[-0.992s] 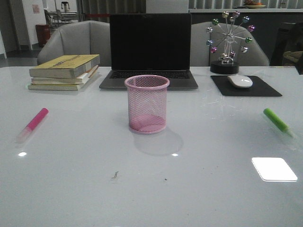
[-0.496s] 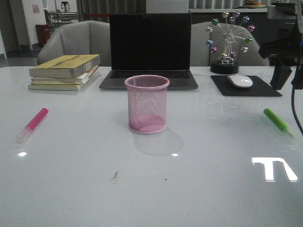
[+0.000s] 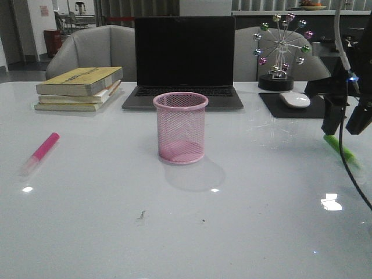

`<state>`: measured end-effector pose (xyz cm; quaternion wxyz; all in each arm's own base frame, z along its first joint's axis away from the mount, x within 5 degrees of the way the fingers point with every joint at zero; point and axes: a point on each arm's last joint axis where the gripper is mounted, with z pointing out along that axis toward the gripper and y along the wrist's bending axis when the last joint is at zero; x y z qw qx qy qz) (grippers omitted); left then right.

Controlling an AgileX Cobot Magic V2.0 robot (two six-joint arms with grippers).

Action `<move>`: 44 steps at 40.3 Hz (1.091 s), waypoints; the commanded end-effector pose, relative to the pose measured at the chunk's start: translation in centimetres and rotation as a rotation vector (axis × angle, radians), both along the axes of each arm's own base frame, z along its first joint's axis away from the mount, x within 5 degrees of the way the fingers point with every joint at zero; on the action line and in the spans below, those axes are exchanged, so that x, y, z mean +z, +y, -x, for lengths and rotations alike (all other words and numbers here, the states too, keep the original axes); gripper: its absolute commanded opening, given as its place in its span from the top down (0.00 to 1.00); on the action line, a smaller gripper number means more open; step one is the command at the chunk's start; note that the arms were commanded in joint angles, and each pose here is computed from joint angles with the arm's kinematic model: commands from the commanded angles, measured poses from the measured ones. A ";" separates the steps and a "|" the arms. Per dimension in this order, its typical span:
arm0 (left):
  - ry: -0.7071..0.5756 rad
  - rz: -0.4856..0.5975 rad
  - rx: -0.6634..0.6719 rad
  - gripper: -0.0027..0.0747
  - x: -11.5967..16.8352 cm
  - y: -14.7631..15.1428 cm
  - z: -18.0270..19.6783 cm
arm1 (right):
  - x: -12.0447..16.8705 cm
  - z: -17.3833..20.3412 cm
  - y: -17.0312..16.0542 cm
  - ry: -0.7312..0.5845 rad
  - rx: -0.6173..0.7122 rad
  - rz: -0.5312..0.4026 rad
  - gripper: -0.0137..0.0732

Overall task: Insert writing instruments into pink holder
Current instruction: 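Lower the right gripper onto the green marker and grasp it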

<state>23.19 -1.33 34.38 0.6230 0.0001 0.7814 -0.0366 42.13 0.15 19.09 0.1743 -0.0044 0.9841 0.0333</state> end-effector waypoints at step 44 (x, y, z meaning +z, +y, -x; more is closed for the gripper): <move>-0.185 0.024 0.002 0.44 2.8 -0.1 0.1 | -1.7 -1.0 -0.8 0.030 -0.011 0.015 0.40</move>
